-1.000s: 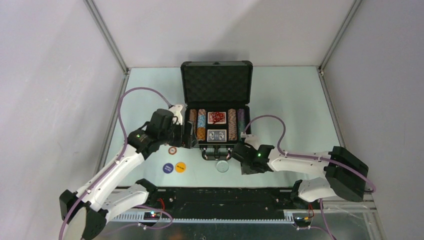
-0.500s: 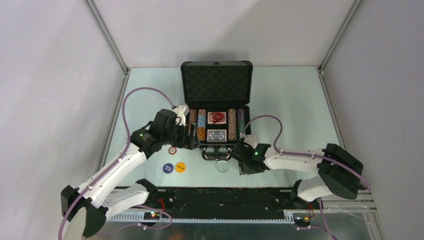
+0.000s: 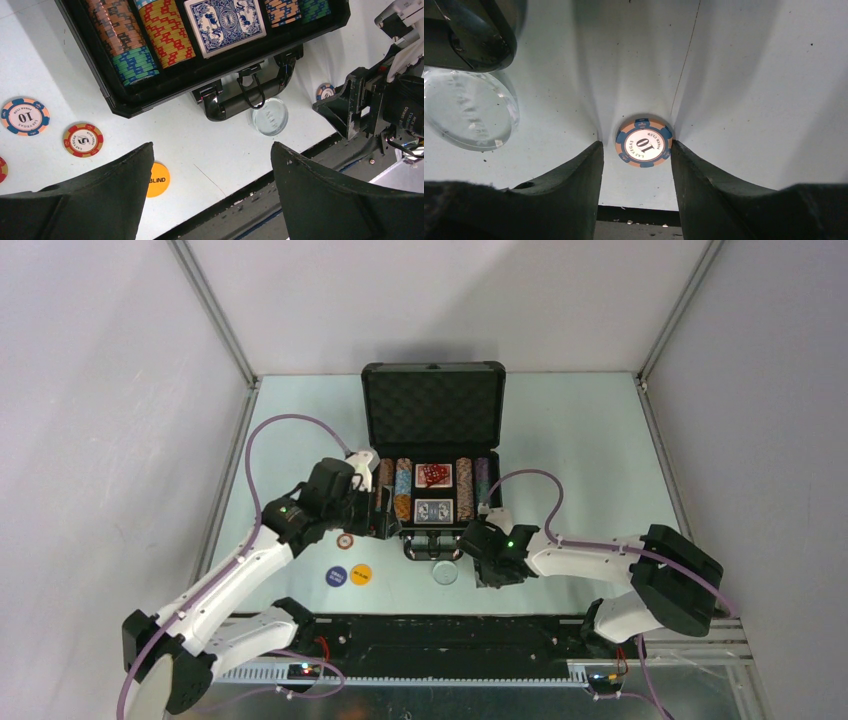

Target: Pack up texas hold em set

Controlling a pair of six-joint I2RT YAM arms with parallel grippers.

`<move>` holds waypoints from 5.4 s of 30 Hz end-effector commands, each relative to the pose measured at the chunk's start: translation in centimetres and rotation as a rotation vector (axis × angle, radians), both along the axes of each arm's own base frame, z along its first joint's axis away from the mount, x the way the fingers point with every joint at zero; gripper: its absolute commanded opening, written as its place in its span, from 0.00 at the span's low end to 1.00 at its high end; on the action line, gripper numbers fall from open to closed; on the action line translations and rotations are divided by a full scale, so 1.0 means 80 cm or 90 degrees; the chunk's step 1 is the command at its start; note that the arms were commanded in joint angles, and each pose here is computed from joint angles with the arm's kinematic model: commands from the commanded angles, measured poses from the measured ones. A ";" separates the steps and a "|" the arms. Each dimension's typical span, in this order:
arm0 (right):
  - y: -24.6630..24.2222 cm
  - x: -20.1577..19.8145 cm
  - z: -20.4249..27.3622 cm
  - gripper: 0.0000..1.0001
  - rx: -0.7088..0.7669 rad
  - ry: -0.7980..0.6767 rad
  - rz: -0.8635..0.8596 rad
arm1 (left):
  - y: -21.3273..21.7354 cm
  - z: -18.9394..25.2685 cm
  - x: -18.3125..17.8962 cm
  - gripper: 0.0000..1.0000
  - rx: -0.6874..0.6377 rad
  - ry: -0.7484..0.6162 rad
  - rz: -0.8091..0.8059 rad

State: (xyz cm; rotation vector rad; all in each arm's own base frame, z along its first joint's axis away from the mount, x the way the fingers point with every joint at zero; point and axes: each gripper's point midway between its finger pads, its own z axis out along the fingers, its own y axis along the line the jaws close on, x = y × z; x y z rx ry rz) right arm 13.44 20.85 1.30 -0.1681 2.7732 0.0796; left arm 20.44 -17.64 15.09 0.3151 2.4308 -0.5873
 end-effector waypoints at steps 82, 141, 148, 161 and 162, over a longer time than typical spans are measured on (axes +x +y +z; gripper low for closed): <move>-0.093 0.060 -0.023 0.57 -0.009 0.024 -0.155 | -0.039 -0.012 -0.015 0.91 -0.066 0.053 -0.019; 0.099 -0.026 0.036 0.42 0.001 -0.036 0.132 | -0.036 -0.029 -0.016 0.91 -0.063 0.074 0.011; 0.099 -0.027 0.040 0.43 0.004 -0.039 0.131 | -0.039 -0.034 -0.017 0.91 -0.071 0.083 0.011; 0.153 -0.070 0.051 0.62 0.079 -0.023 0.184 | -0.023 -0.028 -0.010 0.91 -0.083 0.063 0.045; 0.151 -0.072 0.045 0.64 0.061 -0.020 0.181 | -0.021 -0.027 -0.010 0.91 -0.086 0.061 0.047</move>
